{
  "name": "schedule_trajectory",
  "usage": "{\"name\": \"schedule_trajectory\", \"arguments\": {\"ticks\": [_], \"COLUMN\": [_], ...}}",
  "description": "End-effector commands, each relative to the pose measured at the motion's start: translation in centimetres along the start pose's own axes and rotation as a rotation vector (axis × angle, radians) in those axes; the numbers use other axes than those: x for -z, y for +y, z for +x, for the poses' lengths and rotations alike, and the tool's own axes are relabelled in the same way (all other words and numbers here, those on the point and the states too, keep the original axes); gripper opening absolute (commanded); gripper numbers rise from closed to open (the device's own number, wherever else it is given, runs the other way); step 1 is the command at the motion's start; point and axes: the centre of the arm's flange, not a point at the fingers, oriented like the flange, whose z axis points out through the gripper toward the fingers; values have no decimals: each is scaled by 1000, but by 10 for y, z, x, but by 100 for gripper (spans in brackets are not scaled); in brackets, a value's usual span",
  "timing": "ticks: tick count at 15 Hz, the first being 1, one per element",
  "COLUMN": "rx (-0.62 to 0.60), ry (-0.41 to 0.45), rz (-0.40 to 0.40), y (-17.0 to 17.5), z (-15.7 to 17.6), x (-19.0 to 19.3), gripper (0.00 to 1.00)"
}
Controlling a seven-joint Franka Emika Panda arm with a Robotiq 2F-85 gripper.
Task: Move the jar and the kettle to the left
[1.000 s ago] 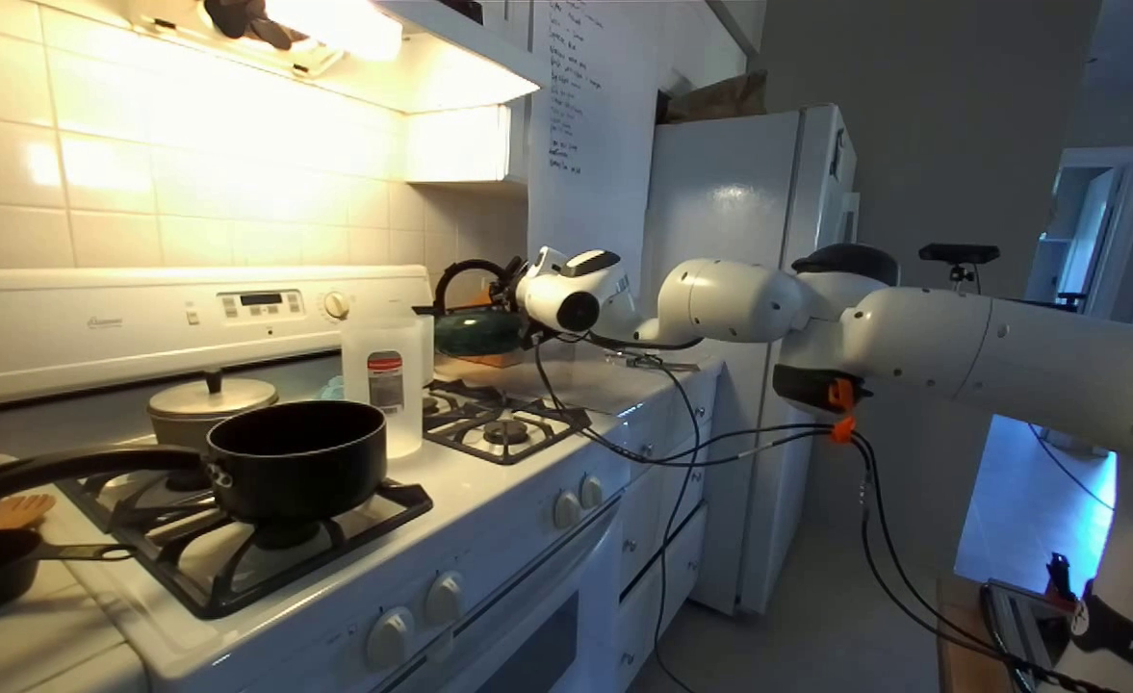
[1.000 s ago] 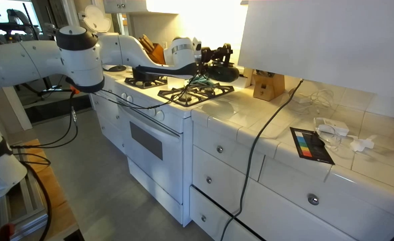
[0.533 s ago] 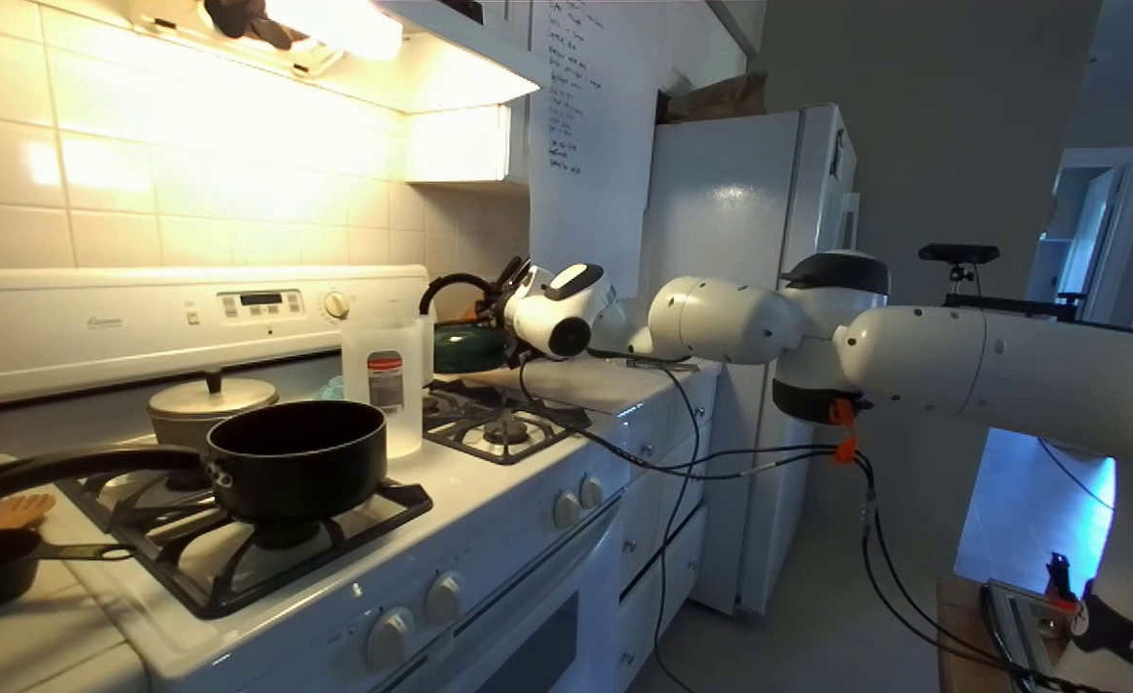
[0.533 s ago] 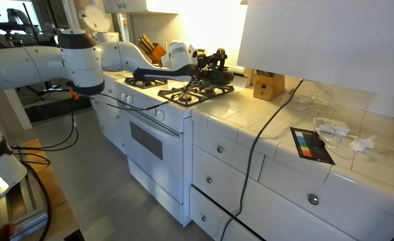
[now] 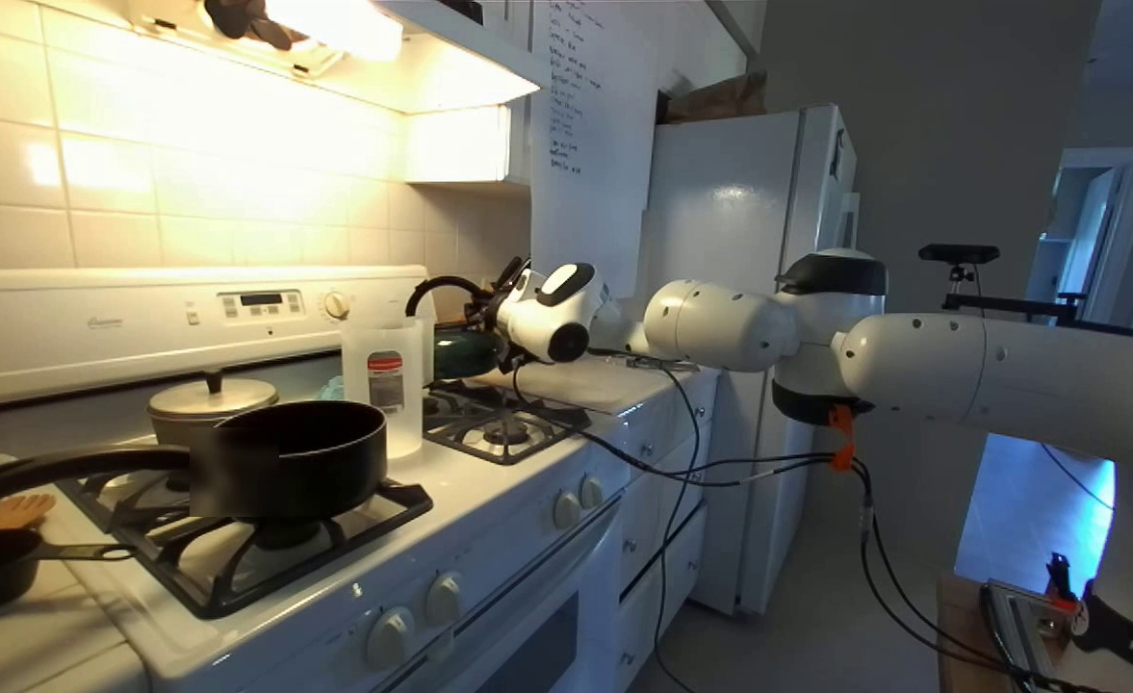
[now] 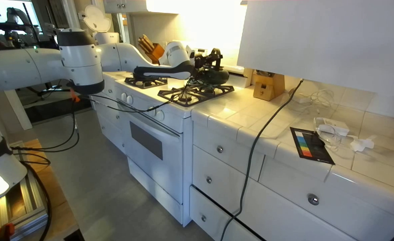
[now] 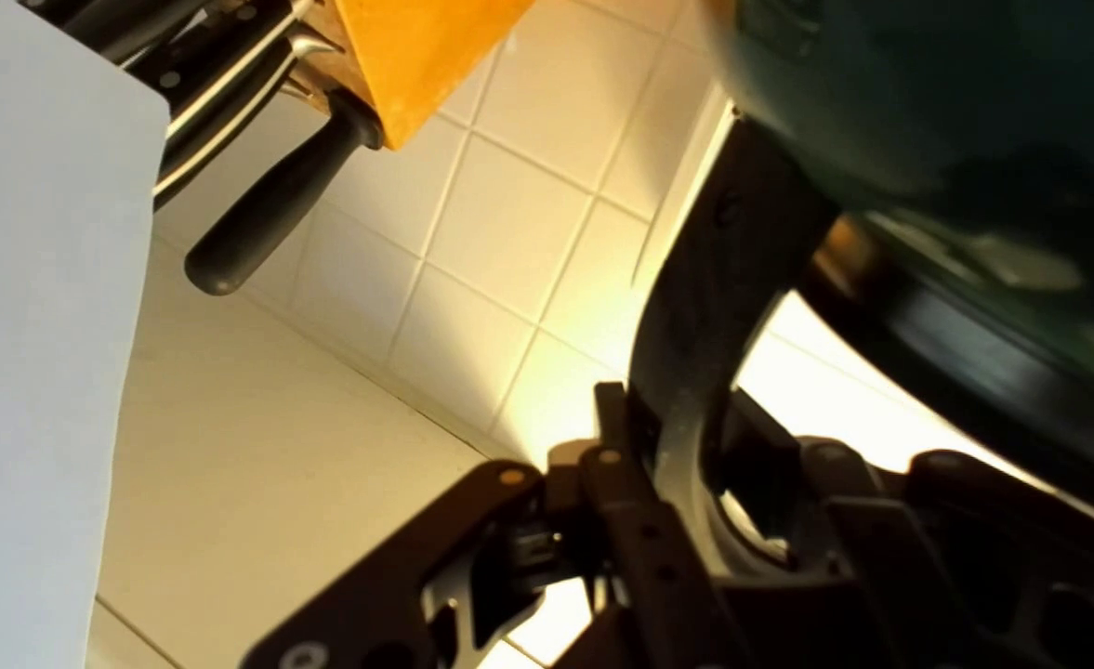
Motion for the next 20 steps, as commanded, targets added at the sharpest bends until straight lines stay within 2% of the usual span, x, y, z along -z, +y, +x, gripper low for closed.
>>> {"name": "schedule_trajectory", "arguments": {"ticks": [1, 7, 20], "rx": [-32, -37, -49], "ry": [47, 45, 84], "rz": [0, -5, 15], "y": [3, -8, -35], "z": [16, 4, 1], "x": [-15, -19, -20], "gripper": [7, 7, 7]}}
